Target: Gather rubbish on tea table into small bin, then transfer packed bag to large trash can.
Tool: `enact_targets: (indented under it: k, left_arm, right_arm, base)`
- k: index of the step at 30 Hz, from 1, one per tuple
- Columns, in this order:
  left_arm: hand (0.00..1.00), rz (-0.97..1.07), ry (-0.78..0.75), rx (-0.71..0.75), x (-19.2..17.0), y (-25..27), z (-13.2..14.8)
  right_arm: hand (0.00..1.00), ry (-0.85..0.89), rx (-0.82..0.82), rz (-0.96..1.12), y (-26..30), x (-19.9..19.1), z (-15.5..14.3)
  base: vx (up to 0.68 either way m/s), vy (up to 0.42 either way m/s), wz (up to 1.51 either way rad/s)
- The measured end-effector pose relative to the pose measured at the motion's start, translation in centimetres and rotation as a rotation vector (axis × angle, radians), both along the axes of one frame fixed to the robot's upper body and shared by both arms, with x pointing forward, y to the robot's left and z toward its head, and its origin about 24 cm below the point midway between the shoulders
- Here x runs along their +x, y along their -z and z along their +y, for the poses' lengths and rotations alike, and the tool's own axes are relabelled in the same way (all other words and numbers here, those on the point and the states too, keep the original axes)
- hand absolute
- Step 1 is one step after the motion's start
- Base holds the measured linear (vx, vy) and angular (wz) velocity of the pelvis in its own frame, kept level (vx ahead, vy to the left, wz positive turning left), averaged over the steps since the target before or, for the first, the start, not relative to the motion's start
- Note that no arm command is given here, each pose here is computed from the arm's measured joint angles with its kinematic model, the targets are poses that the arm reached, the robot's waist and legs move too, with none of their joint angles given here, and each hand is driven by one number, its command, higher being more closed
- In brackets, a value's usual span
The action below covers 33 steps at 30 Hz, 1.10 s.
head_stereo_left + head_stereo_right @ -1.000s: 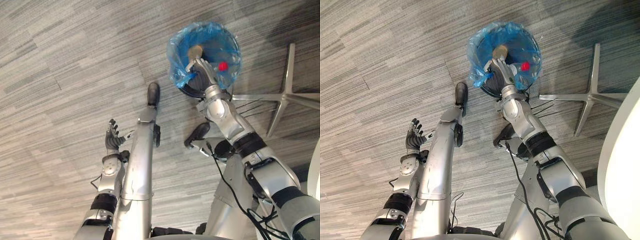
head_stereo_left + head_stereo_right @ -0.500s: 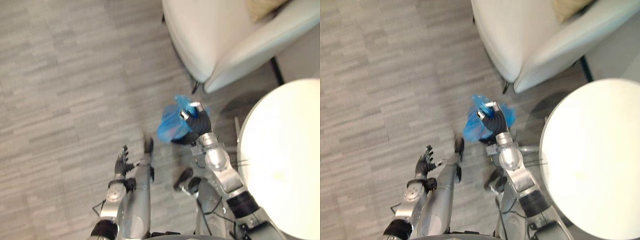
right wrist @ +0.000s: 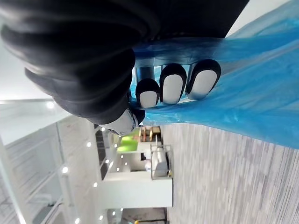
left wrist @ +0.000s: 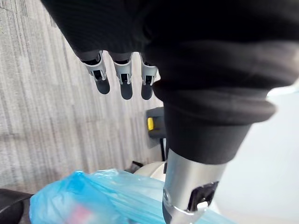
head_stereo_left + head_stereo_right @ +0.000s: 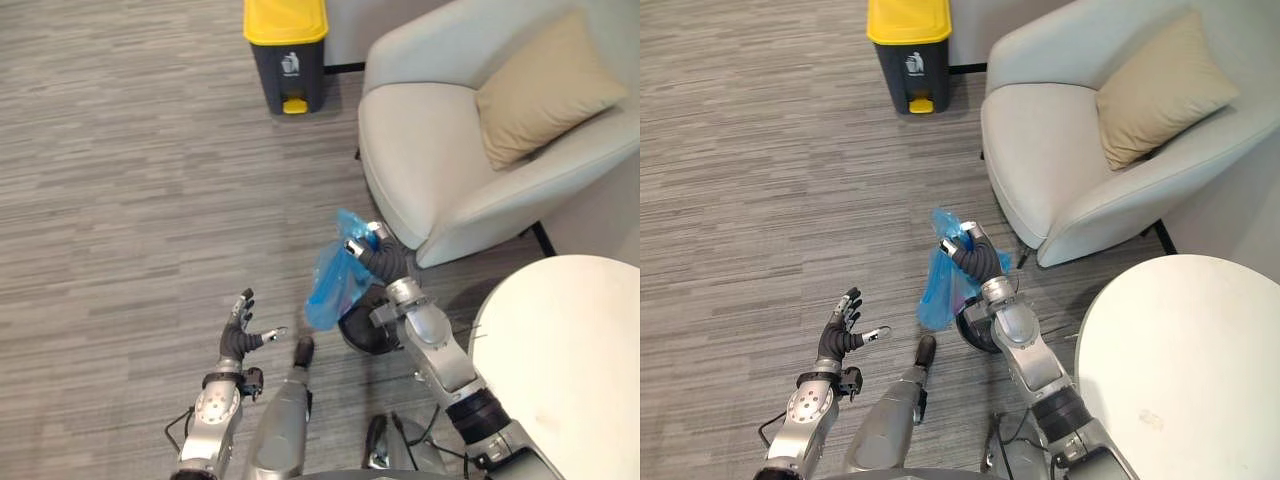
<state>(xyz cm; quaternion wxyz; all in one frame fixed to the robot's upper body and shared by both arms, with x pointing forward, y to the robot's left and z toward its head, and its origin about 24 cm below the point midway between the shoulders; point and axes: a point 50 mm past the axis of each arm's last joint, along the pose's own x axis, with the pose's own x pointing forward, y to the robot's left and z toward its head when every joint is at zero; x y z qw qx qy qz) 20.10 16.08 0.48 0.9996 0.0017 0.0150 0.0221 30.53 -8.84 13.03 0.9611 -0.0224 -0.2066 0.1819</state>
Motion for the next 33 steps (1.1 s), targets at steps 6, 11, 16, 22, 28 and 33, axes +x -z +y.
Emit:
enact_targets:
  k: [6, 11, 16, 22, 28, 33]
  left_arm:
    - [0.00, -0.260, 0.077, 0.081, 2.6, -5.2, -1.7]
    - [0.00, -0.330, 0.152, 0.204, 3.7, -6.3, -3.8]
    - [0.00, -0.234, 0.176, 0.278, 4.2, -4.2, -5.0]
    - [1.00, -0.166, 0.226, 0.337, 5.4, -2.4, -7.0]
    - [1.00, -0.082, 0.175, 0.414, 5.6, -0.8, -6.5]
    - [1.00, -0.093, 0.170, 0.415, 5.8, -0.8, -6.4]
  right_arm:
    - [1.00, -0.003, 0.041, 0.005, -0.8, 0.5, -0.3]
    - [1.00, -0.114, 0.081, -0.040, -2.0, -0.5, 1.9]
    - [1.00, -0.242, 0.145, -0.012, -1.9, -1.8, 5.0]
    - [1.00, -0.384, 0.171, 0.118, 0.1, -3.7, 8.0]
    - [1.00, -0.498, 0.221, 0.206, 1.1, -5.8, 9.5]
    - [0.00, -0.560, 0.252, 0.225, 1.0, -6.5, 10.2]
  base:
    - [-0.10, 0.009, 0.58]
    - [-0.08, 0.036, 0.43]
    - [0.03, 0.029, -0.07]
    - [-0.02, -0.011, -0.11]
    - [-0.02, -0.083, -0.09]
    - [0.03, -0.051, -0.07]
